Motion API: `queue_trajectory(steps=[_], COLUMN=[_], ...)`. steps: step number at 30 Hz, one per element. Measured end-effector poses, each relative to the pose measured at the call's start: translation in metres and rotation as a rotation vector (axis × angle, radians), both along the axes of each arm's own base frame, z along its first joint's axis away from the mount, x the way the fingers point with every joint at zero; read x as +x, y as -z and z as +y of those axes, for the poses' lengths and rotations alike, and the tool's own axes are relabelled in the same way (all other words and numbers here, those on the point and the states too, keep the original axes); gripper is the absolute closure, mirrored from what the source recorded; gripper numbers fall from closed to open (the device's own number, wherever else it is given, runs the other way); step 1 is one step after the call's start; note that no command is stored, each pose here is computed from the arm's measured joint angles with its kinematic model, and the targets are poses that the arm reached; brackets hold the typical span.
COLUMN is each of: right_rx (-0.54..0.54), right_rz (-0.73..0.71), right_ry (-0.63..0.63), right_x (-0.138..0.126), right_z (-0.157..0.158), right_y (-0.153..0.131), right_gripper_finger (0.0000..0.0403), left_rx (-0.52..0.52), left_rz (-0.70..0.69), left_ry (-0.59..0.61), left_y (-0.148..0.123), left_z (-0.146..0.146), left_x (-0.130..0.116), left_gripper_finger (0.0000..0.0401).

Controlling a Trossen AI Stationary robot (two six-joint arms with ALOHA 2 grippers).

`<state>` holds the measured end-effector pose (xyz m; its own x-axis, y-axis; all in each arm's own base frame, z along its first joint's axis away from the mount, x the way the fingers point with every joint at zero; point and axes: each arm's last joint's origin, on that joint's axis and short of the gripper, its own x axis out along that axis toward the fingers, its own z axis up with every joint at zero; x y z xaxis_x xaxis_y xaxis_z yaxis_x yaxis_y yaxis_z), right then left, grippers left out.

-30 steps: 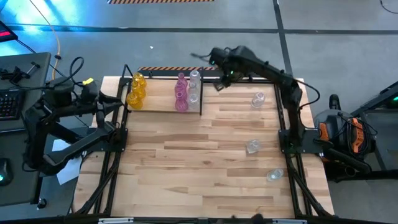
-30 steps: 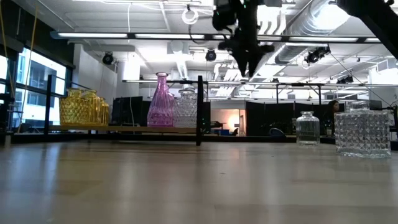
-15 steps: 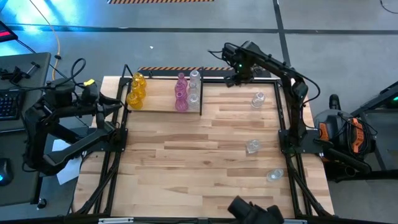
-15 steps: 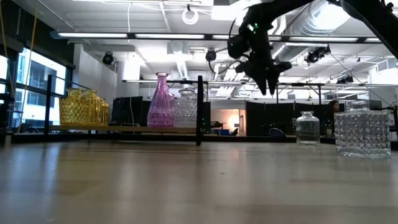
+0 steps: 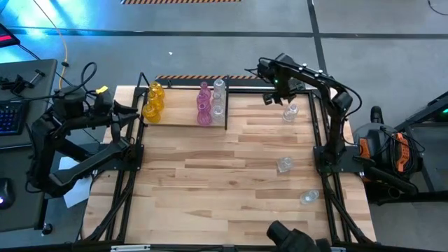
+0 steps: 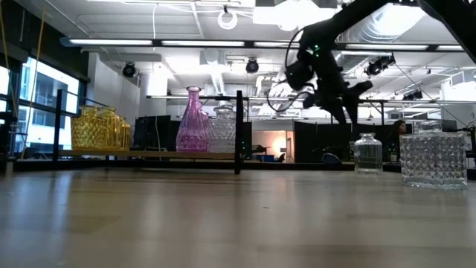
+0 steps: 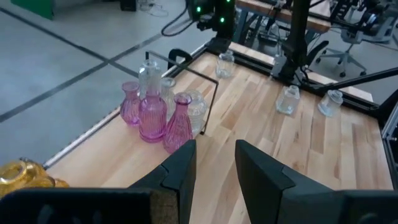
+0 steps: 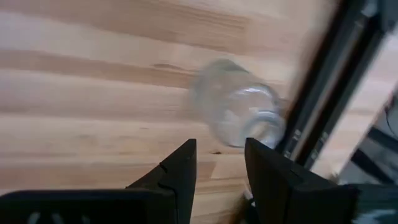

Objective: Sort vases onto shelf
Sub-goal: Put the transparent vase on the shelf to the left of the top pink vase on the shelf

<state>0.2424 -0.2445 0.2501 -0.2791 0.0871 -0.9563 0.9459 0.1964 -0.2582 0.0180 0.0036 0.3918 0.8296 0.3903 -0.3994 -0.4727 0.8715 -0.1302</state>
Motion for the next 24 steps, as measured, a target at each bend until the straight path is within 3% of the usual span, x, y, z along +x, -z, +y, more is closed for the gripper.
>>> queue_trajectory(steps=[5,11,24], right_rx=[-0.041,-0.118,-0.118], right_rz=[0.011,-0.078,-0.132], right_ry=[0.096,0.164,0.166], right_x=[-0.017,-0.027,-0.028], right_z=[0.012,0.023,0.025], right_y=[-0.008,-0.015,0.016], right_gripper_finger=[0.0285,0.0285,0.0285], left_rx=[0.008,0.059,0.06], left_rz=[-0.006,0.013,0.007], left_ry=[0.0,0.023,0.021], left_y=[-0.001,-0.001,-0.002], left_z=[0.0,0.0,0.0], left_x=[0.0,0.0,0.0], left_gripper_finger=[0.0298,0.0298,0.0298])
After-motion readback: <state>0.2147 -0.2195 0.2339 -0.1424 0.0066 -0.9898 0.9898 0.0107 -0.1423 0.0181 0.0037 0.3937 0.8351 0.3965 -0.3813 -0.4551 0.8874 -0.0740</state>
